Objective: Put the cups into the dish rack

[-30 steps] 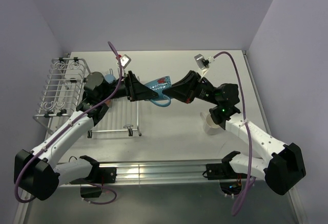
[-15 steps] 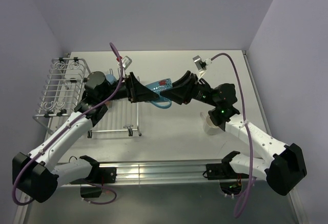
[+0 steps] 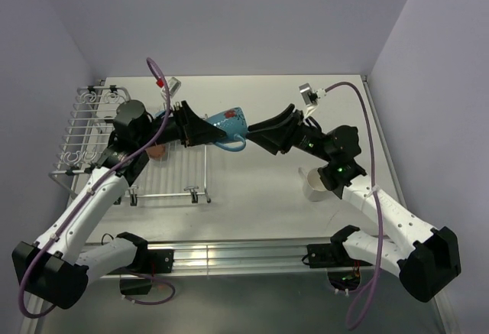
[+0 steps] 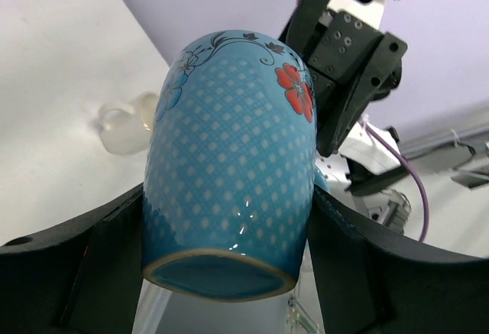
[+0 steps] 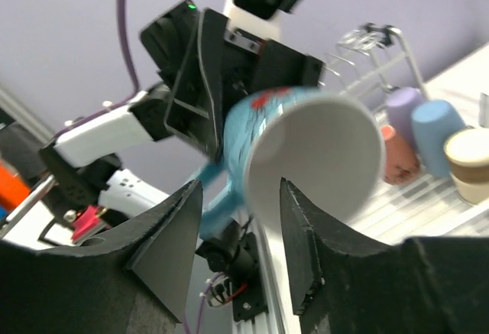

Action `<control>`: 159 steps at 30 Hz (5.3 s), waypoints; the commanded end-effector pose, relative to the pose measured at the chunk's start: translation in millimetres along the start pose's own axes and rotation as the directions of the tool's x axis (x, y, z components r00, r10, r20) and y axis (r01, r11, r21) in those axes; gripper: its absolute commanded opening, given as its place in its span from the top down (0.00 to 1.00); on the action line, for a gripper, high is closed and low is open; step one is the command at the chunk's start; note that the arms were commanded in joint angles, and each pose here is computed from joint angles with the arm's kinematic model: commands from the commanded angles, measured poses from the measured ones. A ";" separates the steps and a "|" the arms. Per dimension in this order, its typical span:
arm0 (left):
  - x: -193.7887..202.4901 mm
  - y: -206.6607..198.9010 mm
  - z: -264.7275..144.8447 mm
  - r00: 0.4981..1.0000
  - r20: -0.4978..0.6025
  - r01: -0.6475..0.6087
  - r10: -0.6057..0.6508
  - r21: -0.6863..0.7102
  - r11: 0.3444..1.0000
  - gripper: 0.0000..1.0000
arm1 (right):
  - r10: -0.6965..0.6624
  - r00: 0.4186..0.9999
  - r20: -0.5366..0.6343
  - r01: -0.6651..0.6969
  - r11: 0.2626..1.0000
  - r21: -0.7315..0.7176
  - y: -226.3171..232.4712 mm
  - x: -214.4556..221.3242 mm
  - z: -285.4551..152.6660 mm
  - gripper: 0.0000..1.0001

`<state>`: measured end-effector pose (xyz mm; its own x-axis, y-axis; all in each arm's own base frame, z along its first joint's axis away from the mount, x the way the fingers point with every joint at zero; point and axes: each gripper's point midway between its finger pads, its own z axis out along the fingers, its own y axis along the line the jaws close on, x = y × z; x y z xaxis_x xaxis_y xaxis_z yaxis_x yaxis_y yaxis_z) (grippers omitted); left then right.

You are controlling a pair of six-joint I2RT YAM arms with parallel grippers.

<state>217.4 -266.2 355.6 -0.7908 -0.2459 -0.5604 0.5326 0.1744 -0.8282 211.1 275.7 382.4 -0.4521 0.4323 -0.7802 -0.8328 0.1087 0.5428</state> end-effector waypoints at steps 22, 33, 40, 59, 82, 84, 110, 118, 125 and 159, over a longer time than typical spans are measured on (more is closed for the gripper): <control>-51.5 154.7 -109.2 0.984 -0.014 -0.098 0.179 -0.878 0.469 1.00 | 0.000 1.000 0.009 -0.003 0.960 0.279 -69.1 -8.5 -32.1 0.45; -52.9 206.8 -127.1 0.986 -0.111 -0.139 0.128 -0.963 0.232 1.00 | 0.001 1.000 -0.028 0.009 0.935 0.355 -83.7 -0.8 -38.7 0.45; -48.2 225.6 -117.9 0.981 -0.177 -0.188 0.082 -0.970 0.155 1.00 | 0.010 0.999 -0.043 0.006 0.932 0.363 -87.1 3.4 -39.7 0.45; -35.0 262.5 -112.5 0.975 -0.220 -0.217 -0.015 -0.971 0.103 0.98 | 0.005 0.998 -0.066 0.020 0.928 0.372 -87.9 8.4 -43.3 0.45; -21.2 277.7 -113.0 0.968 -0.242 -0.235 -0.060 -0.967 0.099 0.42 | 0.044 0.994 -0.101 -0.001 0.922 0.387 -95.6 14.0 -39.4 0.45; -20.3 278.1 -113.0 0.968 -0.242 -0.235 -0.061 -0.967 0.100 0.40 | 0.046 0.994 -0.101 -0.003 0.923 0.386 -95.6 12.9 -38.6 0.45; -15.0 281.8 -120.2 0.971 -0.232 -0.228 -0.052 -0.971 0.075 0.22 | 0.070 0.991 -0.118 -0.018 0.920 0.391 -99.2 18.7 -37.1 0.45; -17.6 277.5 -121.1 0.974 -0.225 -0.222 -0.037 -0.972 0.078 0.01 | 0.076 0.989 -0.126 -0.018 0.913 0.407 -101.8 20.6 -38.0 0.45; -30.6 255.8 -121.1 0.980 -0.197 -0.198 0.018 -0.975 0.102 0.01 | 0.067 0.989 -0.128 -0.006 0.904 0.428 -100.9 18.5 -38.4 0.45; -65.2 121.0 -54.0 0.951 -0.032 -0.206 0.307 -0.807 0.553 0.01 | 0.172 0.978 -0.120 0.089 0.181 0.980 -136.0 78.9 -223.6 0.50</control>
<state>316.9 -169.3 277.7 -0.6301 -0.1278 -0.7660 0.1764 0.9370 -0.3015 216.1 101.8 183.3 -0.6241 0.3283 -0.7091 0.0624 0.9255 0.3736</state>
